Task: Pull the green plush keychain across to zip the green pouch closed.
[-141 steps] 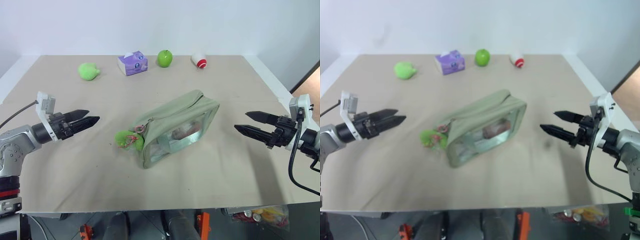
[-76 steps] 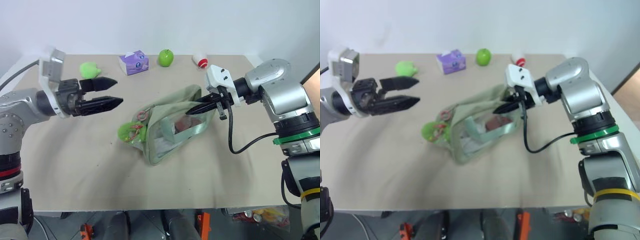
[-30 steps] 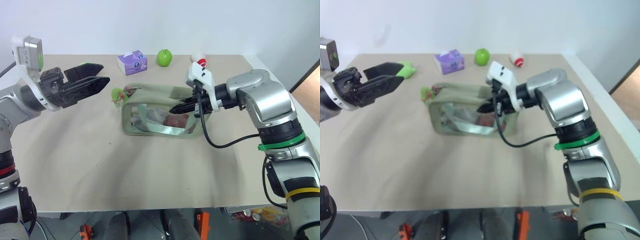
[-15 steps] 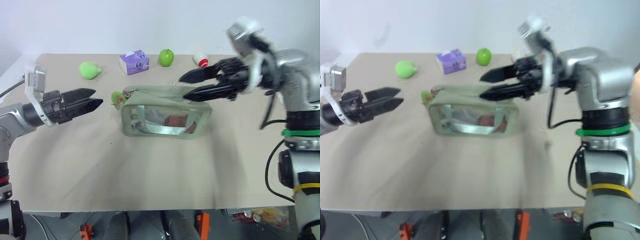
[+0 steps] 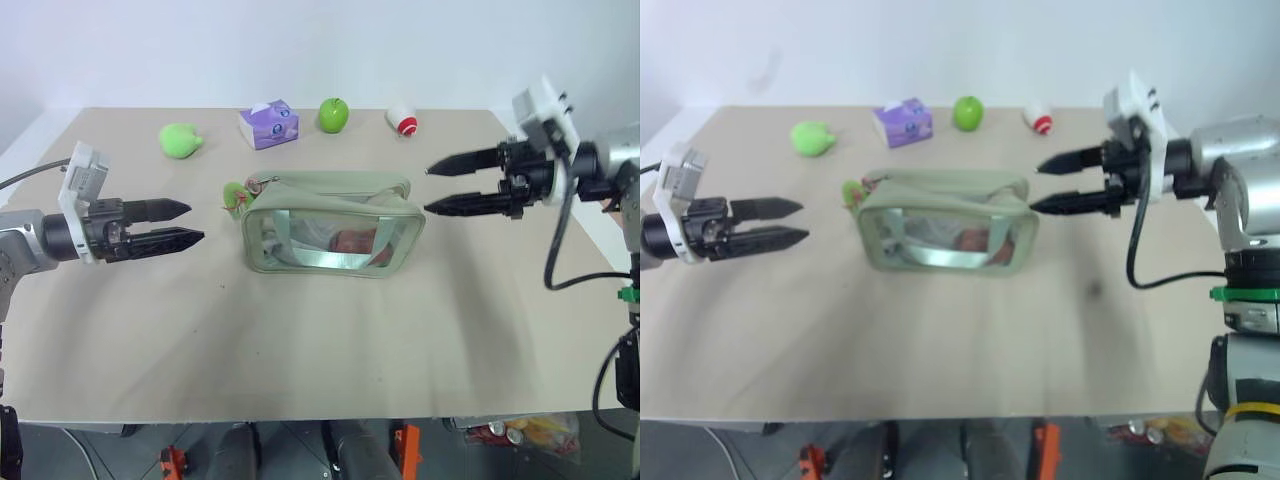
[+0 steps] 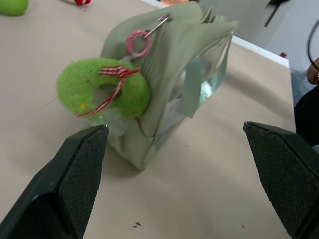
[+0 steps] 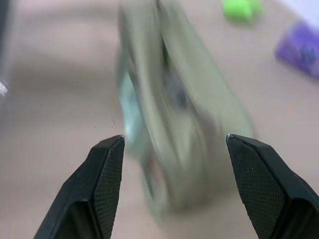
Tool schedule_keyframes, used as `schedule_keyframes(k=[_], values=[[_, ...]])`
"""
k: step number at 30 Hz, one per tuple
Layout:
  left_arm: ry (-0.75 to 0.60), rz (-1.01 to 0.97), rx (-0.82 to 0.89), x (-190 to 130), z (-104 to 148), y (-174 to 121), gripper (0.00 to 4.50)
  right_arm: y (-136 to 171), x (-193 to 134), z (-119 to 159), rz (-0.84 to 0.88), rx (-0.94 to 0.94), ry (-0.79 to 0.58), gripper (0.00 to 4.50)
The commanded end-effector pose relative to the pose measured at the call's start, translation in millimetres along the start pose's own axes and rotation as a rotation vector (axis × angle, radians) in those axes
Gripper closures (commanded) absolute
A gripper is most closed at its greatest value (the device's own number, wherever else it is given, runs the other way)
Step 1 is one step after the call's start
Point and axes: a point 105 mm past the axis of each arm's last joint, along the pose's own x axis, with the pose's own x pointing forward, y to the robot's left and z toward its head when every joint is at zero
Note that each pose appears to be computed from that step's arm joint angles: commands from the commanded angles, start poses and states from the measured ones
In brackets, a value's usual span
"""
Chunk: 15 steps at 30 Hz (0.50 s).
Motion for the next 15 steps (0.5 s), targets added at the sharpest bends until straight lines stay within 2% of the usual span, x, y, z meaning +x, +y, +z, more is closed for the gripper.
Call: schedule_keyframes(k=[1,14,15], values=[[-0.025,0.01,0.056,-5.4,16.5,-0.3,0.0,-1.8,-6.3,-0.4,-0.034,-0.075,0.054,1.15],[-0.084,0.082,0.017,-11.8,19.0,14.2,0.0,-7.7,28.3,-19.4,-0.036,-0.031,0.047,1.15],[-0.091,0.091,0.012,-12.6,18.9,15.7,0.0,-8.3,30.6,-20.7,-0.038,-0.031,0.046,1.39]])
